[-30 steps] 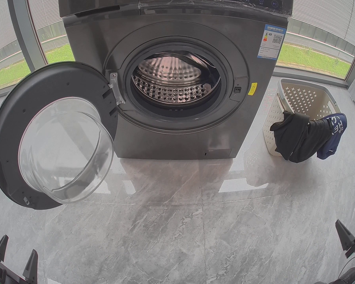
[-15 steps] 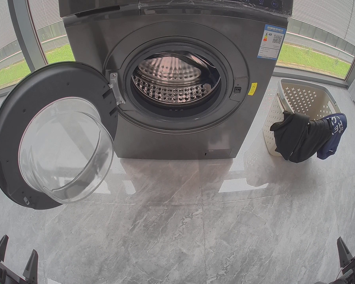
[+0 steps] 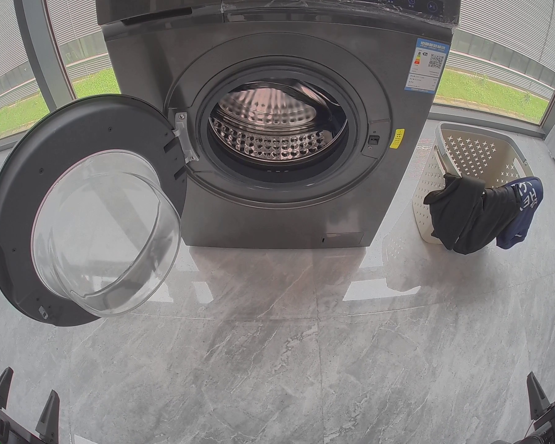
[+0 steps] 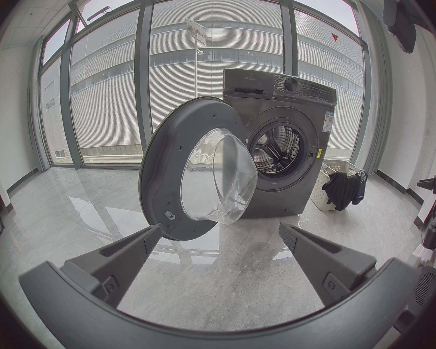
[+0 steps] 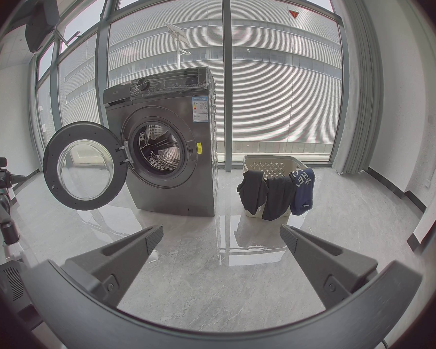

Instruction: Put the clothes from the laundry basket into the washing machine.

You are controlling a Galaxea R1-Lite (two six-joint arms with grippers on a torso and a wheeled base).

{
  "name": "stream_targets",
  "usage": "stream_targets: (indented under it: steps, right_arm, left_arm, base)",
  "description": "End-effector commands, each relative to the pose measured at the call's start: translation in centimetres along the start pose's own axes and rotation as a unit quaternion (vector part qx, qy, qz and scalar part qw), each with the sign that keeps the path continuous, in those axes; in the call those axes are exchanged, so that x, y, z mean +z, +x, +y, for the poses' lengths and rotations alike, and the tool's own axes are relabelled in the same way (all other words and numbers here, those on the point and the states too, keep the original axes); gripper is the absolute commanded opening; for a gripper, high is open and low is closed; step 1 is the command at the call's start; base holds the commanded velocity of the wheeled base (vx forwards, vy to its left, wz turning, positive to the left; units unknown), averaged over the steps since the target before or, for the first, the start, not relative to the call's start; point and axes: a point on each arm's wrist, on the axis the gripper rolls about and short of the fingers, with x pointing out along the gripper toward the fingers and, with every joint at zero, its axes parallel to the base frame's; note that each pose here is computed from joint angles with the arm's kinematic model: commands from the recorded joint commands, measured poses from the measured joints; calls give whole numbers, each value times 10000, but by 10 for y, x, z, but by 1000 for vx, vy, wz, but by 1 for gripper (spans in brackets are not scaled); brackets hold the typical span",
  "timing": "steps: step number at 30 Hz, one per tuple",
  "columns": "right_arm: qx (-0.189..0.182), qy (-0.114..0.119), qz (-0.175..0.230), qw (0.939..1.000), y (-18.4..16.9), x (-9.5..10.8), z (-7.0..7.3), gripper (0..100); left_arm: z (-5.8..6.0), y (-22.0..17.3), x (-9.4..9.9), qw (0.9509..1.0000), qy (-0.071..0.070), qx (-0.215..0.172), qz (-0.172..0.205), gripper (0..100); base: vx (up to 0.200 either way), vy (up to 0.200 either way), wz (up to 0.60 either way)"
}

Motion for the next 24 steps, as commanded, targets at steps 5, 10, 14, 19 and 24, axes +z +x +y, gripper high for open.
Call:
stream_targets:
  steps: [5, 10, 14, 19, 24]
  right_arm:
    - [10, 9, 34, 10000, 0, -5, 0, 100]
    - [10, 9, 34, 10000, 0, -5, 0, 100]
    - [10, 9, 34, 10000, 0, -5, 0, 100]
    - [10, 9, 34, 10000, 0, -5, 0, 100]
    - [10, 9, 34, 10000, 0, -5, 0, 100]
  left_arm:
    - [0, 0, -5, 10000, -2, 2, 25, 100]
    - [0, 0, -5, 10000, -17, -5, 25, 100]
    - [0, 0, -5, 10000, -48, -6, 17, 100]
    - [0, 0, -5, 10000, -48, -13, 17, 100]
    - [0, 0, -5, 10000, -55, -13, 17, 100]
  base:
    - [0, -200, 0]
    - [0, -200, 0]
    - [0, -200, 0]
    - [0, 0, 0]
    - [40, 0, 0]
